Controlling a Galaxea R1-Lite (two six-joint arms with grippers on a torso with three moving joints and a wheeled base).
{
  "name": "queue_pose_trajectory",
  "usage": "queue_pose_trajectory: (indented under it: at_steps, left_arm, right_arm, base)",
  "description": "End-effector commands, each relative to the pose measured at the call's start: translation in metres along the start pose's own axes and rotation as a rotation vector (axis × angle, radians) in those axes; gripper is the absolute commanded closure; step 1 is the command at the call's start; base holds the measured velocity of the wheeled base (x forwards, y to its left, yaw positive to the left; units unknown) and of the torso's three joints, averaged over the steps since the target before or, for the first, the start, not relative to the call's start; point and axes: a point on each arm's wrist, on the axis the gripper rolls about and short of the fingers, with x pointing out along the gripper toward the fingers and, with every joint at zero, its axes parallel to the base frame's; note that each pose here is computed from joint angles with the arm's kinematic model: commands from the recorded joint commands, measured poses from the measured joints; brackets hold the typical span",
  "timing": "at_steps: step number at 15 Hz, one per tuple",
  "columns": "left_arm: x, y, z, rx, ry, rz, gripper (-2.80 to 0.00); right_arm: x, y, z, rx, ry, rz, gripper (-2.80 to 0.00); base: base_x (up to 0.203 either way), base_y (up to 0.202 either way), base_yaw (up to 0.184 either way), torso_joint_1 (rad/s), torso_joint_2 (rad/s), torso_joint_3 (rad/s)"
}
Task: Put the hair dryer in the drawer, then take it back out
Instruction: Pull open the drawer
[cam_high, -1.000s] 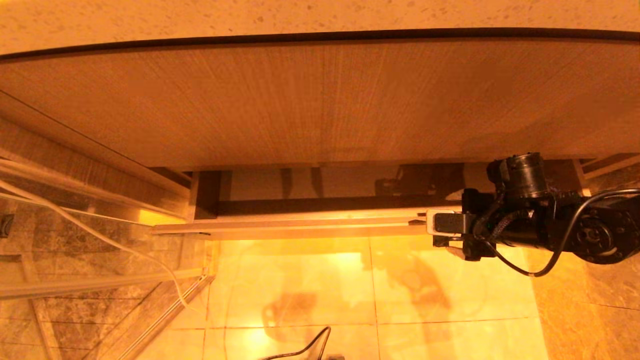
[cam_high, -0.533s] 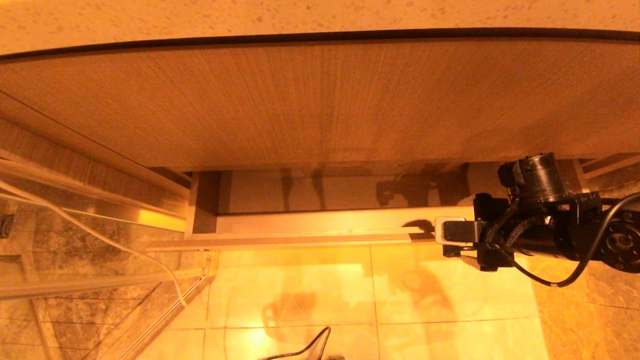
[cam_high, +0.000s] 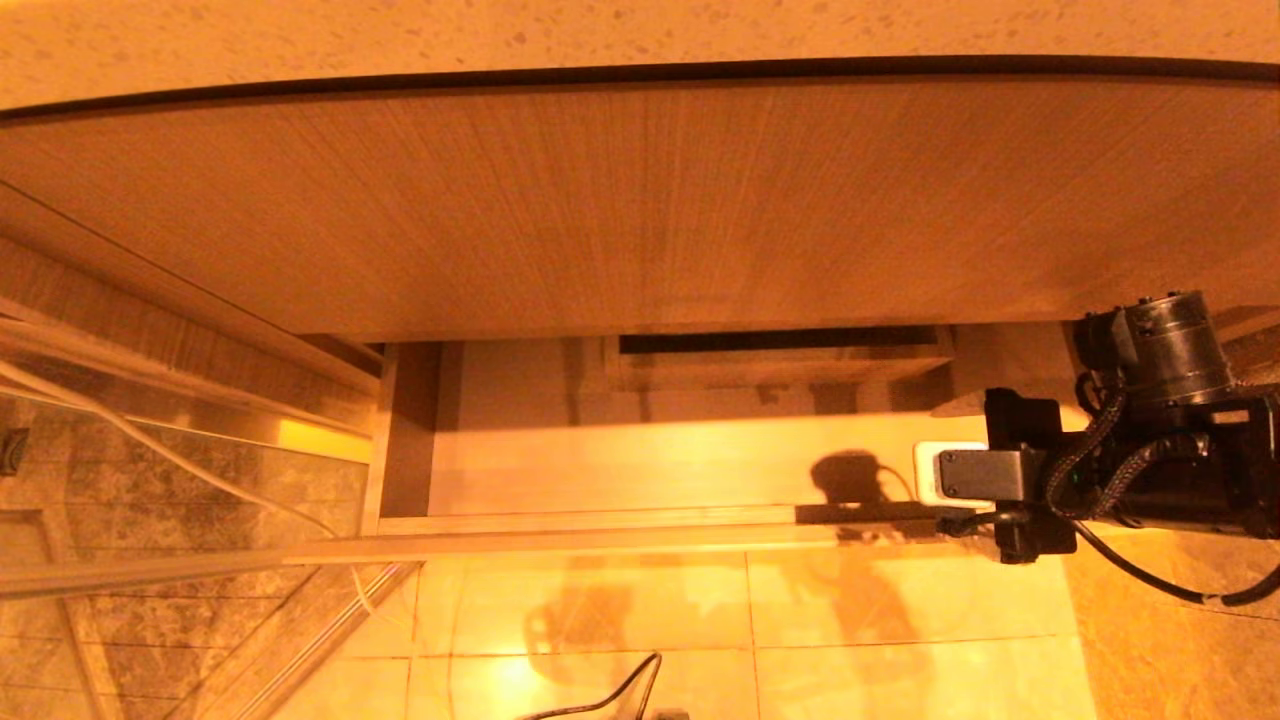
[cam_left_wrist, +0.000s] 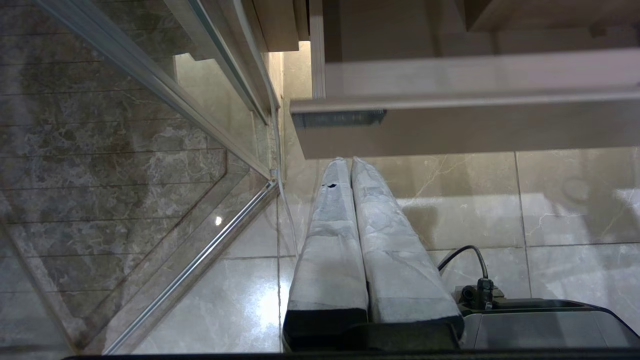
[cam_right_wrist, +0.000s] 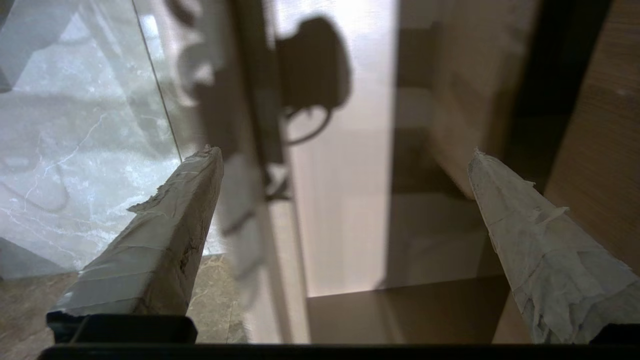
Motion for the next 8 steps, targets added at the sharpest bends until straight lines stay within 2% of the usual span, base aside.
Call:
queue_pose_trajectory:
  at_steps: [1,4,5,8]
  left_arm:
    - [0.0,0.0,0.0,-0.001,0.0,0.0,0.0]
    - [0.0,0.0,0.0,-0.001,0.0,0.0,0.0]
    - [0.0,0.0,0.0,-0.001,0.0,0.0,0.0]
    - [0.0,0.0,0.0,-0.001,0.0,0.0,0.0]
  right_arm:
    - [-0.018,0.0,-0.001,-0.005,-0.013,-0.04,-2.8]
    - [-0.035,0.007,-0.004,-0.003,-0.019,-0.06,-2.8]
    - [-0.041,0.009,-0.005,-0.003,-0.022,-0.071,0.0]
    - [-0.056,0.017,-0.008,-0.003,-0.037,-0.094,0.0]
  base:
    - [0.0,0.0,0.0,0.0,0.0,0.0]
    - [0.0,0.0,0.0,0.0,0.0,0.0]
    - [0.0,0.0,0.0,0.0,0.0,0.0]
    - [0.0,0.0,0.0,0.0,0.0,0.0]
